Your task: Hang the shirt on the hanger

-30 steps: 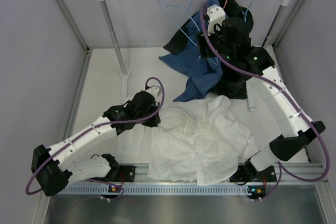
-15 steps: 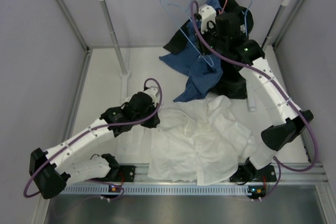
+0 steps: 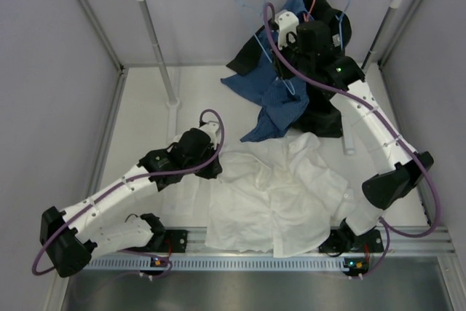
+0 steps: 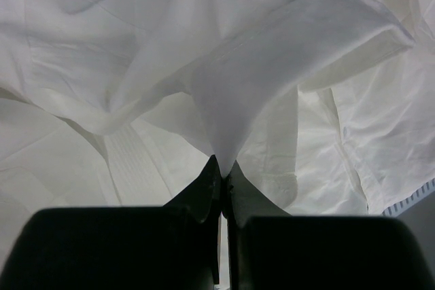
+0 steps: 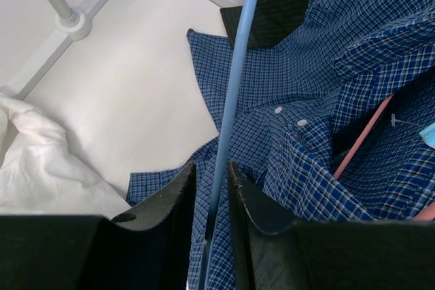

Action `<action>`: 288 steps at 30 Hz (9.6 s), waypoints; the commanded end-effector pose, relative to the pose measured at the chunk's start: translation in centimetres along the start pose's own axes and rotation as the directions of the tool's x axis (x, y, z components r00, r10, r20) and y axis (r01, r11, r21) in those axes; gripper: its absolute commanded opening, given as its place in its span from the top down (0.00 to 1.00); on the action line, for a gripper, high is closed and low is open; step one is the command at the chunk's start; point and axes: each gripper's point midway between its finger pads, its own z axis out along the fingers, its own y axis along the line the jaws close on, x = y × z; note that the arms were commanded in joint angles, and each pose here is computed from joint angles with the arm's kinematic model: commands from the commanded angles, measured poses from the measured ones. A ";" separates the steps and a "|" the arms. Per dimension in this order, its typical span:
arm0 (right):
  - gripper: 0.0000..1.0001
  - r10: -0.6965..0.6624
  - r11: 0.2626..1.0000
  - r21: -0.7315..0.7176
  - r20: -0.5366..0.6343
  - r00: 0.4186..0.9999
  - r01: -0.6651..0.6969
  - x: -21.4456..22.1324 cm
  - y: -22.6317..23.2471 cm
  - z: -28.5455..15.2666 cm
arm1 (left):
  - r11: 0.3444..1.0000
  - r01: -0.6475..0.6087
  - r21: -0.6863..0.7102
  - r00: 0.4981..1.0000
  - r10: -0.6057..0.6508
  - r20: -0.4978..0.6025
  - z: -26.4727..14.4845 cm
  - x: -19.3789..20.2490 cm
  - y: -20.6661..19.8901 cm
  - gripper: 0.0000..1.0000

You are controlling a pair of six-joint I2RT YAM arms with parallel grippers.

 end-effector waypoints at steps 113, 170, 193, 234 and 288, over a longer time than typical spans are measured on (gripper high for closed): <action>1.00 -0.122 0.559 -0.692 0.476 0.871 0.457 8.3 15.4 -15.4 | 0.934 -0.354 0.043 0.909 0.333 0.250 -14.9 -15.3 -4.5 1.00; 1.00 0.193 0.913 0.123 0.709 0.678 -0.389 -2.4 2.2 -22.2 | 0.978 -0.206 -0.042 0.601 0.160 0.783 -33.1 -27.8 -8.4 1.00; 1.00 0.115 0.923 -0.384 0.233 0.966 -0.018 13.8 15.3 -20.7 | 0.927 -0.369 0.067 0.879 0.325 0.348 -11.2 -19.2 -9.3 1.00; 1.00 0.078 0.877 -0.451 0.478 0.875 0.168 11.0 13.9 -13.8 | 0.819 -0.567 0.091 0.766 0.483 0.424 -13.5 -22.6 -8.2 1.00; 1.00 0.326 0.854 -0.506 0.700 0.636 0.119 8.8 12.4 -16.5 | 0.704 -0.707 -0.070 0.656 0.690 0.305 -12.8 -19.0 -13.8 0.26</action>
